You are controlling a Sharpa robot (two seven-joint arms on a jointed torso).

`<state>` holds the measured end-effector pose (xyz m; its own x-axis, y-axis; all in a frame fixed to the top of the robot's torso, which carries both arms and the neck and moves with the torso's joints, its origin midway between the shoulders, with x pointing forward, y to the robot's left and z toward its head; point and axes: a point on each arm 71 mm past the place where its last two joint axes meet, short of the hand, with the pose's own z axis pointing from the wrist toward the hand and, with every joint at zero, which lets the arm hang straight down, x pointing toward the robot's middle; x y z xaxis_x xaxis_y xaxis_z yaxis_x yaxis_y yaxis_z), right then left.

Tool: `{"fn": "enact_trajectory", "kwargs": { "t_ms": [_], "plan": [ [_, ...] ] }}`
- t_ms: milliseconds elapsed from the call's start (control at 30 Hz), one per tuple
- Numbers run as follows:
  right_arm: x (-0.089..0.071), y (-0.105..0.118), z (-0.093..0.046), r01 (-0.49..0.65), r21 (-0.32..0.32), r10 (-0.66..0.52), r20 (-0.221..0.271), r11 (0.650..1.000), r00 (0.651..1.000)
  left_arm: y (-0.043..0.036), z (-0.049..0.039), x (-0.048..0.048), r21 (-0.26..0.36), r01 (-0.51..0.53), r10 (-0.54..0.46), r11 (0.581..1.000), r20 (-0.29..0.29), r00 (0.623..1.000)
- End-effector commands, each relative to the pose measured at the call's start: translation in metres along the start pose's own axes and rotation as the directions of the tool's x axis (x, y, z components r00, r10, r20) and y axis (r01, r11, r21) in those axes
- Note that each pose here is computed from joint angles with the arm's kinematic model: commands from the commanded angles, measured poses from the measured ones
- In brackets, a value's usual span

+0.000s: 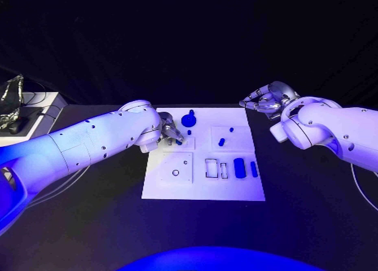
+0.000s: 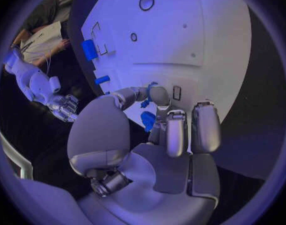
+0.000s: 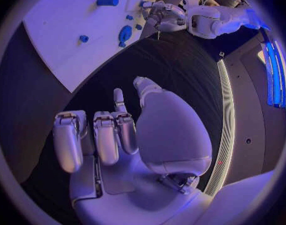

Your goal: Assemble the parts on the task board

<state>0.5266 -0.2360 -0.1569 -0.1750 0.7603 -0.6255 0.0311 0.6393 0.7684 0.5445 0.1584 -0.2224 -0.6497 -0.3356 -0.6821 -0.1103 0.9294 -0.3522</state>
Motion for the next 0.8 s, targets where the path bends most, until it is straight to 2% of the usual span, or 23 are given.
{"fn": "enact_trajectory", "kwargs": {
  "t_ms": [33, 800],
  "plan": [
    [0.0006, 0.0013, -0.0002, 0.010, -0.016, -0.010, -0.004, 1.000, 1.000, 0.0012, 0.0021, 0.0115, -0.012, -0.036, 0.035, 0.999, -0.054, 0.998],
    [0.0005, 0.0012, 0.0001, 0.011, -0.016, -0.011, -0.003, 1.000, 1.000, 0.0069, 0.0036, 0.0084, -0.040, -0.064, 0.062, 0.997, -0.047, 0.997]
  ]
}}
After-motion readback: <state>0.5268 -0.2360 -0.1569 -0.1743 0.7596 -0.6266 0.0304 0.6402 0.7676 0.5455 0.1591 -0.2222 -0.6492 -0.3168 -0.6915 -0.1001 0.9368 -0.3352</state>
